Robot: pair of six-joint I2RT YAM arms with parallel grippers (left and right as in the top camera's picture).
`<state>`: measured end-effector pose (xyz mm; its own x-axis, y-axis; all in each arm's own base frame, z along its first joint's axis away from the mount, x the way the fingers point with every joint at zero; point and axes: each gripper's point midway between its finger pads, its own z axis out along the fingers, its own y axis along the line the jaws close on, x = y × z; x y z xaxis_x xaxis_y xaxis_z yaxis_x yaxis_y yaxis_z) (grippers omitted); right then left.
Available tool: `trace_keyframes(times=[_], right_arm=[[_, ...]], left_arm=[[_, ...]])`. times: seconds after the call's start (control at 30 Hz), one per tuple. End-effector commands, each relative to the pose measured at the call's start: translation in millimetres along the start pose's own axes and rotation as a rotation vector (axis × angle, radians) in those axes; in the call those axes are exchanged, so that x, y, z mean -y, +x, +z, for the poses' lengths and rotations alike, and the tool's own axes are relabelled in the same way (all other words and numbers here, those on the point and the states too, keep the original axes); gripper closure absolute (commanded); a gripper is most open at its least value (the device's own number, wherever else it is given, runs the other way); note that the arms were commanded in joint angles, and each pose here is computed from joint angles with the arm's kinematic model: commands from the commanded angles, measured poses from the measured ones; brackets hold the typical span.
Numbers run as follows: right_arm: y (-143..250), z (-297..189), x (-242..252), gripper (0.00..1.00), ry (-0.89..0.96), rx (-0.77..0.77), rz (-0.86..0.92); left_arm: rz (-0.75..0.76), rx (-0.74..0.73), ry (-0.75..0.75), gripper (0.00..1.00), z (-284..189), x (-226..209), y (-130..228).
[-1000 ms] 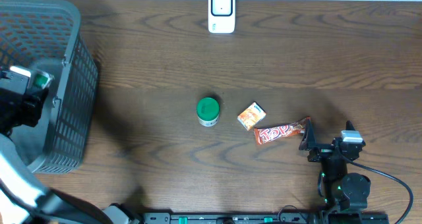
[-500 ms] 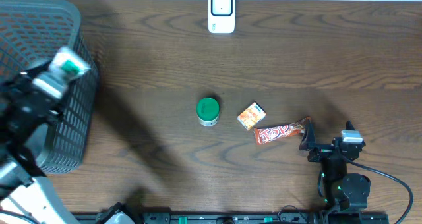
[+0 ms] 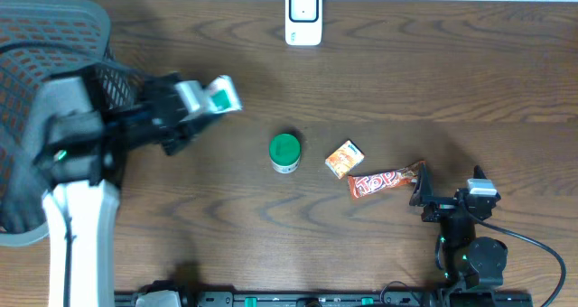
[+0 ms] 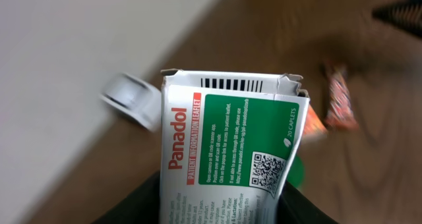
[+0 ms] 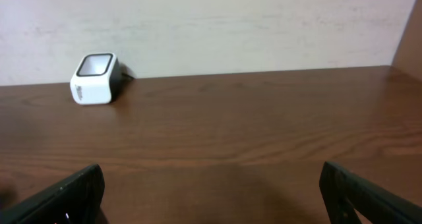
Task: Scan the item barcode
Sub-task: 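Lower the Panadol box left of the green jar and open the left gripper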
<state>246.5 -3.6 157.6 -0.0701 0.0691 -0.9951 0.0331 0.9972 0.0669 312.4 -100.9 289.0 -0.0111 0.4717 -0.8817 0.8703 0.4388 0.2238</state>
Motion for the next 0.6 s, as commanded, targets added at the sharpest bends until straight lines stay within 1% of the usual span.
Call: trace_keyframes(times=[0.0, 0.1, 0.57], right_arm=[[0, 0, 3, 0.01, 0.013, 0.002, -0.008], [0, 0, 3, 0.01, 0.013, 0.002, -0.008], [0, 0, 3, 0.01, 0.013, 0.002, -0.008]], left_arm=[[-0.08, -0.232, 0.032, 0.54, 35, 1, 53], [-0.119, -0.308, 0.085, 0.54, 53, 7, 76], [-0.314, -0.486, 0.252, 0.54, 100, 21, 167]])
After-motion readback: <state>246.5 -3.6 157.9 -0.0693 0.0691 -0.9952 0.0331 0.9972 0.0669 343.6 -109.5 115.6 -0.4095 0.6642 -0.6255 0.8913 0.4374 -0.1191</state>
